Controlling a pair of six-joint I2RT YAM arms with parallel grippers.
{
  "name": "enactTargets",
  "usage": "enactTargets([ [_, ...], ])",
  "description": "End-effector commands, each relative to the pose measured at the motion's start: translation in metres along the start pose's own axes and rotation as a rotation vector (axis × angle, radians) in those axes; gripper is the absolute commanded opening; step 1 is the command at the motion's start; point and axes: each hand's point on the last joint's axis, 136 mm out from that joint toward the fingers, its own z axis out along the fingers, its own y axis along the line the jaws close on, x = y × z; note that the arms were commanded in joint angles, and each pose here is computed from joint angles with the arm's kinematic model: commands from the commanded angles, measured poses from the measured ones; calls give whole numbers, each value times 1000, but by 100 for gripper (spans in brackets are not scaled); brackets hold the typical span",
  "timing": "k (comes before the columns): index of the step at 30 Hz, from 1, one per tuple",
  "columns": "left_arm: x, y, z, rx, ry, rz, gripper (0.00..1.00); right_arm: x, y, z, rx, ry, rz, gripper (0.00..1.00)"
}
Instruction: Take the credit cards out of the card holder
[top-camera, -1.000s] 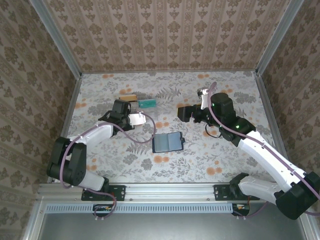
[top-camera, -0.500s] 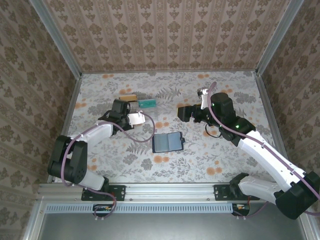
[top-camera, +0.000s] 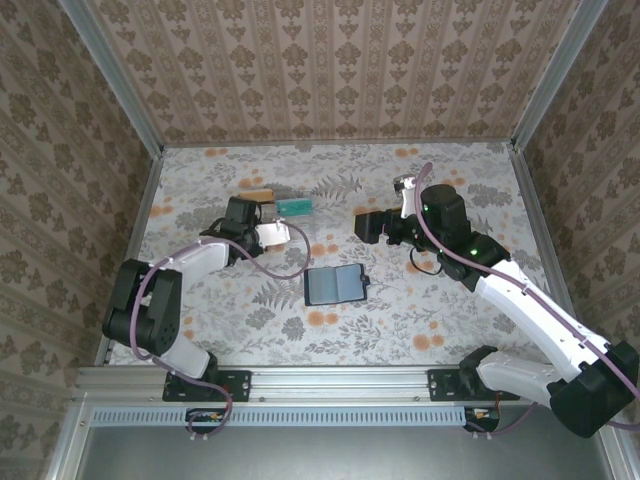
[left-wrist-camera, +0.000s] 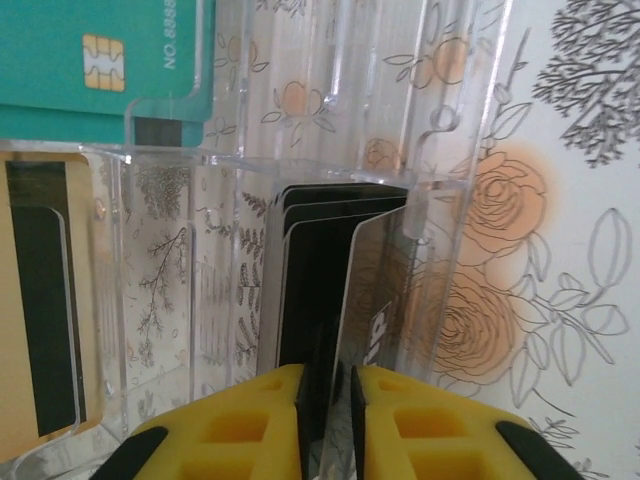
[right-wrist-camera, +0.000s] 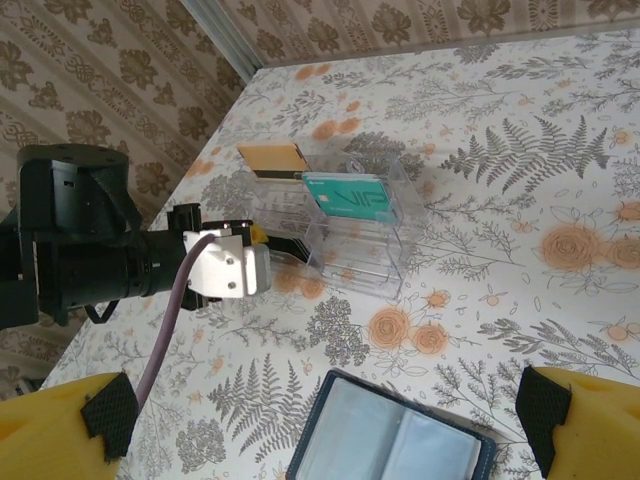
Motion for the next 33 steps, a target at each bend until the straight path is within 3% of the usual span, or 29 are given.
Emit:
enactTargets([
  [1,0,24,2,-69,12,-28,21,-4,2,0,-16,-10,-2,100],
  [9,5,39,2,-114,33,-71,23,-4,1,1,-20,-7,6,100],
  [20,-7,34,-26,-104,-44,-126,37,0,1,6,-34,9,17,100],
  [26,-24,47,-68,-137,-150,-318,54,11,4,20,-57,79,51,100],
  [31,-40,54,-104,-105,-253,-580,68,30,0,40,-24,176,101,100],
  [33,-44,53,-115,-63,-271,-691,69,41,-2,48,11,221,102,100],
])
